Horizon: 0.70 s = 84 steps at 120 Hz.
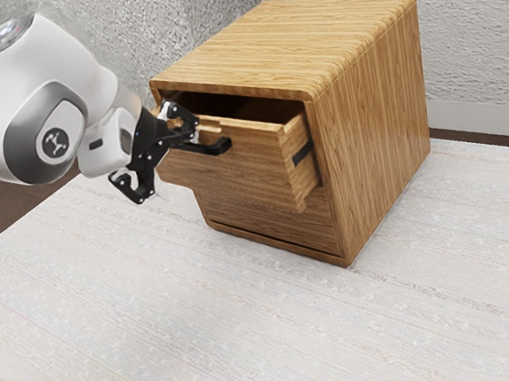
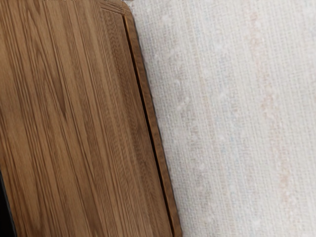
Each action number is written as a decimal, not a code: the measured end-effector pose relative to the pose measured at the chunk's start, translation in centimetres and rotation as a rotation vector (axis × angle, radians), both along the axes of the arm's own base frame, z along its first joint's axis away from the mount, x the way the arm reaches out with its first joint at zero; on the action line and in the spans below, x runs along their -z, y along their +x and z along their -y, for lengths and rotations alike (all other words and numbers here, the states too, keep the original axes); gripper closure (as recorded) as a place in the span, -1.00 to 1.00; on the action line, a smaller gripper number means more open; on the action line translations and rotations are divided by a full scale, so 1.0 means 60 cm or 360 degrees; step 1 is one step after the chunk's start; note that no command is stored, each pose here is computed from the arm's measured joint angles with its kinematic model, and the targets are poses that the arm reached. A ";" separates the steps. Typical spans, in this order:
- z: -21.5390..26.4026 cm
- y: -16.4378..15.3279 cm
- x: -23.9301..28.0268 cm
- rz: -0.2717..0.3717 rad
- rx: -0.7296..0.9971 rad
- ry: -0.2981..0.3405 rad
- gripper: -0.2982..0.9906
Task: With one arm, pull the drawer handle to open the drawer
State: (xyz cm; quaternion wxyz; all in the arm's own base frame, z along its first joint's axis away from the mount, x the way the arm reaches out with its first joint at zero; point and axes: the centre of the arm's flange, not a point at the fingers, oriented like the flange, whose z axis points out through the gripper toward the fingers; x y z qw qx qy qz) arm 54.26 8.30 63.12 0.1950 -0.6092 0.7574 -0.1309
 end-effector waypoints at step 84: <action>0.011 -0.064 -0.018 0.0106 0.0049 0.0006 -0.53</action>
